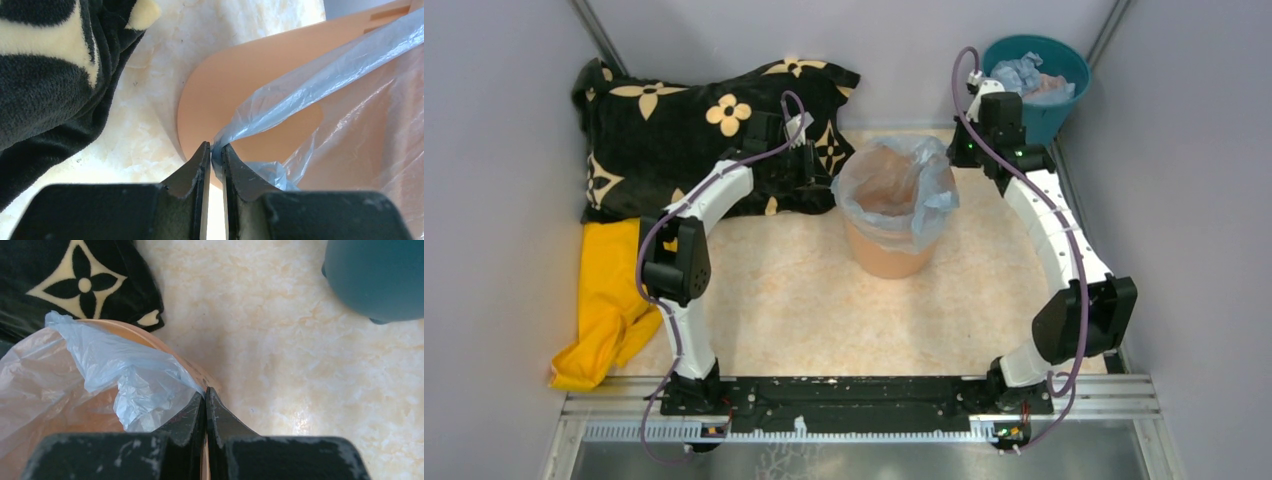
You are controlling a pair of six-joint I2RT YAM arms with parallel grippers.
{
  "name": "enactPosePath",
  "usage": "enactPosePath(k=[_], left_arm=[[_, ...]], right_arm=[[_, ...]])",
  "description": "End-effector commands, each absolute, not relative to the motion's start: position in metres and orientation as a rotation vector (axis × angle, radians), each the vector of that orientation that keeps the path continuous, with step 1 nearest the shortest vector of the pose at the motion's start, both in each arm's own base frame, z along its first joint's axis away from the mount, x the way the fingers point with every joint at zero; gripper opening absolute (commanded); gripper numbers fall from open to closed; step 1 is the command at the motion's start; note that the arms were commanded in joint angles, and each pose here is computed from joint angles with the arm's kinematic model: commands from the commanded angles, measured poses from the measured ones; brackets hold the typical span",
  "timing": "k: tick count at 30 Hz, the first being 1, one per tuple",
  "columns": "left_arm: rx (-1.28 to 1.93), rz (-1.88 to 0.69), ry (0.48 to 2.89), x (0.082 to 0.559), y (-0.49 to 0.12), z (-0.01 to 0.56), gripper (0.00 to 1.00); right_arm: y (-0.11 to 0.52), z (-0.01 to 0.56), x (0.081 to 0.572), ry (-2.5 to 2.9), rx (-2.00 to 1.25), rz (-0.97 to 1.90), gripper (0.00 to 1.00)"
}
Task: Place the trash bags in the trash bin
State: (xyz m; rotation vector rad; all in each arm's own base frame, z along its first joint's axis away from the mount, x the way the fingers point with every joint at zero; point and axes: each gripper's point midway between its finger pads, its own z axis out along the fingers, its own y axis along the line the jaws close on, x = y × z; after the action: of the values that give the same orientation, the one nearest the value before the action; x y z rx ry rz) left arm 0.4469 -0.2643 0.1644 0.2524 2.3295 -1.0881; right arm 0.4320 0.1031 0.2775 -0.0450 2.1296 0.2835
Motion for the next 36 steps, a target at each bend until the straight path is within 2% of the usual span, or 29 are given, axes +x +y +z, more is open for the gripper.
enactPosePath(k=[1,14,21,29,36], left_arm=[[0.269,-1.085,2.310,0.441,-0.260,0.172,0.19],[0.271,-1.112,2.293,0.434,-0.260,0.180,0.20],[0.267,-1.122,2.292,0.433,-0.261,0.182,0.20],[0.258,-1.121,2.309,0.422,-0.257,0.177,0.20],[0.239,-1.129,2.329,0.406,-0.253,0.168,0.20]], right_arm=[[0.088,0.290,0.420,2.098,0.035,0.286,0.00],[0.099,0.248,0.417,2.167,0.103,0.370,0.00],[0.121,0.227,0.416,2.161,0.123,0.541,0.00],[0.144,0.218,0.420,2.130,0.130,0.704,0.00],[0.148,0.216,0.405,2.159,0.104,0.685,0.00]])
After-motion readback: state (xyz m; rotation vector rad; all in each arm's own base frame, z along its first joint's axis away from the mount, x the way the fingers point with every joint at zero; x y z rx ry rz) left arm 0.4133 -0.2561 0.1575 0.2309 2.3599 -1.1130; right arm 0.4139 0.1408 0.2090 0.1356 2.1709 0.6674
